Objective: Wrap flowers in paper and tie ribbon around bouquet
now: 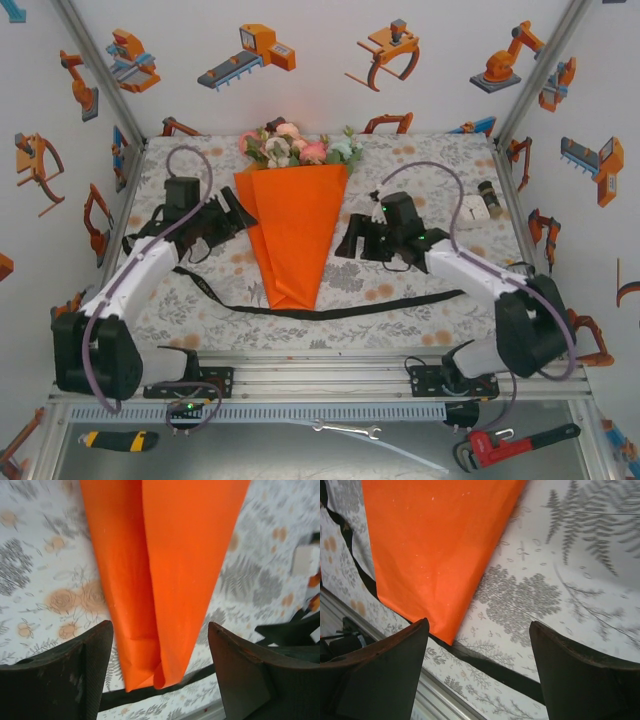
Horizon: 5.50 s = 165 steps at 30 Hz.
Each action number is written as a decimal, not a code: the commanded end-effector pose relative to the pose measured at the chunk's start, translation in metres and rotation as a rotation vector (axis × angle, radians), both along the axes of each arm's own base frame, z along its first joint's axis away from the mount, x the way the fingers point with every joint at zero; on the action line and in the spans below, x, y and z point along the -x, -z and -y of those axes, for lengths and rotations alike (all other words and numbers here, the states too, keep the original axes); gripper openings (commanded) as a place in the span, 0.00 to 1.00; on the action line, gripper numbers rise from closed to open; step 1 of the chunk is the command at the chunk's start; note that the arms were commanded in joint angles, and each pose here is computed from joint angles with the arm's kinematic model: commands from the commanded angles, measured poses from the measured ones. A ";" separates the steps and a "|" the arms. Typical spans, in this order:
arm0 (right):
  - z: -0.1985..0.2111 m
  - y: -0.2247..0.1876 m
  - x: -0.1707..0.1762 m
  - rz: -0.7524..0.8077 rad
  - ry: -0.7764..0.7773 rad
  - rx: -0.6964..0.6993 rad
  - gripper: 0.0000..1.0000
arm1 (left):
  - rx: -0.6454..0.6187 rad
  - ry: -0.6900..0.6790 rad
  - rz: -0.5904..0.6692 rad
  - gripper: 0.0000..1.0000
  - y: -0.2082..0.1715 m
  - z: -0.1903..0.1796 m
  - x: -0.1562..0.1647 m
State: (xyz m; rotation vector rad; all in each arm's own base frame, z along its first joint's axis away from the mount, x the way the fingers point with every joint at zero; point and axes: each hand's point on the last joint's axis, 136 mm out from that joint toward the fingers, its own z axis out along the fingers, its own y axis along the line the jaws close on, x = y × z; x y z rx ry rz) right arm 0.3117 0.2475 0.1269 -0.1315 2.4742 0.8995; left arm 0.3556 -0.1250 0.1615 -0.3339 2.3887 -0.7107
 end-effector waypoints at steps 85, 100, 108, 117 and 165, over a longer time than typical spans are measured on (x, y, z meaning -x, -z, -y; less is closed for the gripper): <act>-0.015 0.085 0.003 -0.056 0.132 0.049 0.47 | 0.111 0.093 -0.201 0.26 0.132 0.066 0.034; -0.007 0.048 -0.011 0.029 0.158 0.071 0.83 | -0.013 0.020 -0.143 0.74 0.115 0.040 0.032; 0.000 0.023 -0.008 0.071 0.175 0.051 0.85 | -0.088 -0.022 -0.056 0.83 0.079 0.020 0.036; 0.040 -0.015 -0.012 0.163 0.312 0.079 0.85 | -0.205 -0.147 -0.011 0.81 0.047 -0.020 0.053; 0.212 -0.038 0.000 0.107 0.829 -0.222 0.00 | -0.346 -0.744 -0.222 0.94 0.087 -0.158 0.115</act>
